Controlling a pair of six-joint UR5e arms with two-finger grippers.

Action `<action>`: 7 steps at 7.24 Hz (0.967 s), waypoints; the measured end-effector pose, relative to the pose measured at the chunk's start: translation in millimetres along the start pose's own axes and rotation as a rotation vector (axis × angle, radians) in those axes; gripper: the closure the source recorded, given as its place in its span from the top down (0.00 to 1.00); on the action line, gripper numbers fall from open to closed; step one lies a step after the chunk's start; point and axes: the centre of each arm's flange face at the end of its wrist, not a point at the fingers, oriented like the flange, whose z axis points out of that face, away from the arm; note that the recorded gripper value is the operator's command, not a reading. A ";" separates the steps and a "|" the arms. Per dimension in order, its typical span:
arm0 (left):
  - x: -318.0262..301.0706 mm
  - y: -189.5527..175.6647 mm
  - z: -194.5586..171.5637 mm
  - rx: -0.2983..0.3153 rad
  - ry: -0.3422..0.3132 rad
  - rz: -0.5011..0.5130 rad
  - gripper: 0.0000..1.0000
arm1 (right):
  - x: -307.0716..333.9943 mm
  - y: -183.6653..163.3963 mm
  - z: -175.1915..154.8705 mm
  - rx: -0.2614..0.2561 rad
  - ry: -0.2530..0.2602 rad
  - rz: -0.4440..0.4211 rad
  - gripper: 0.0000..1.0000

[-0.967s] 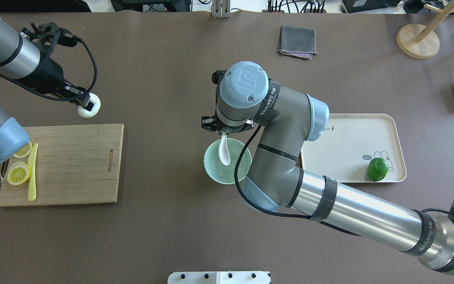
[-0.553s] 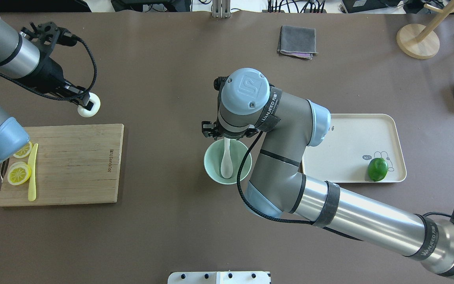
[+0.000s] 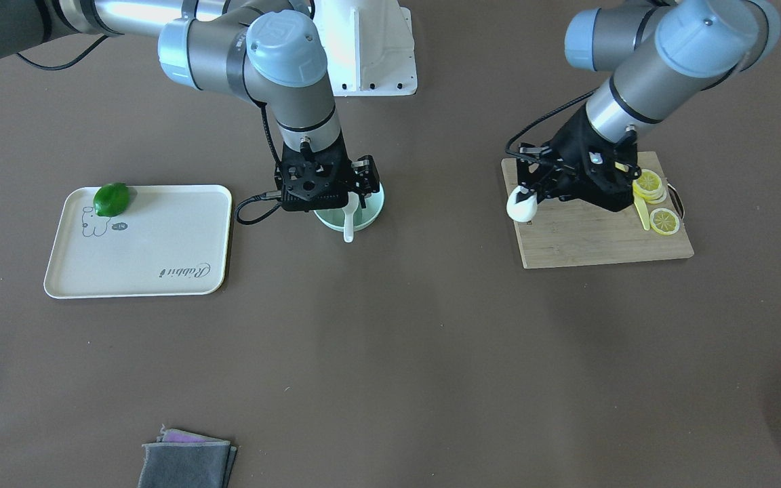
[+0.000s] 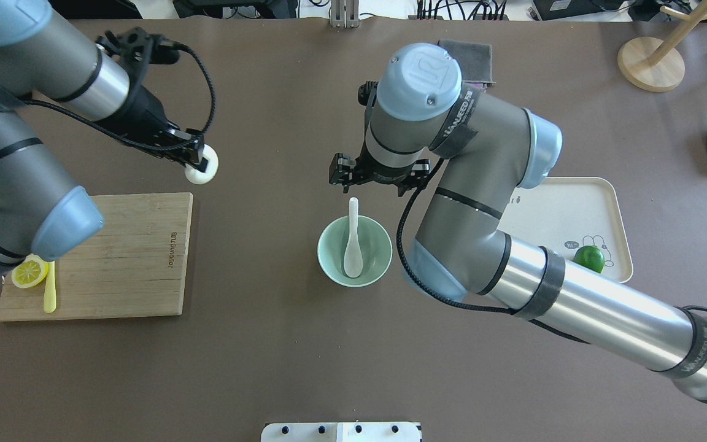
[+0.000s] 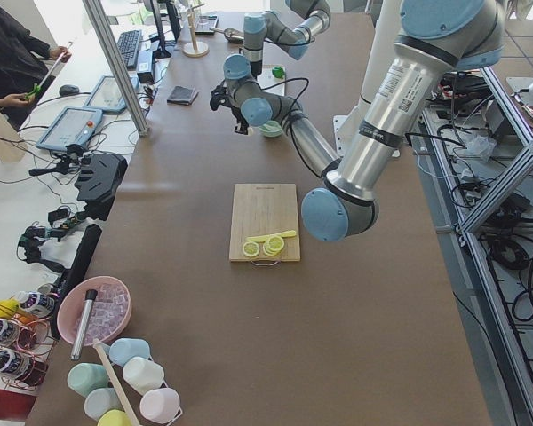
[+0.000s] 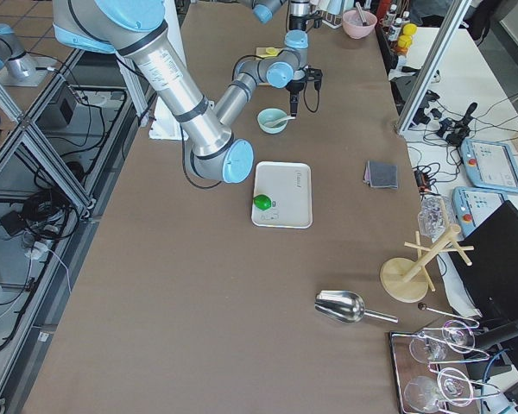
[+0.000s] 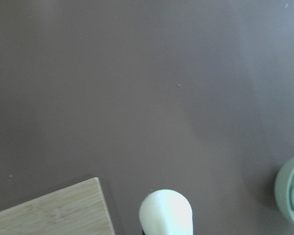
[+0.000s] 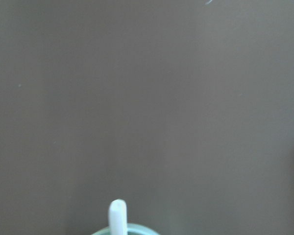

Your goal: Put spoon and bun in bowl

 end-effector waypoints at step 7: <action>155.4 29.5 155.6 0.033 0.019 -0.008 0.97 | 169.5 -80.3 -23.3 -0.055 0.035 -0.069 1.00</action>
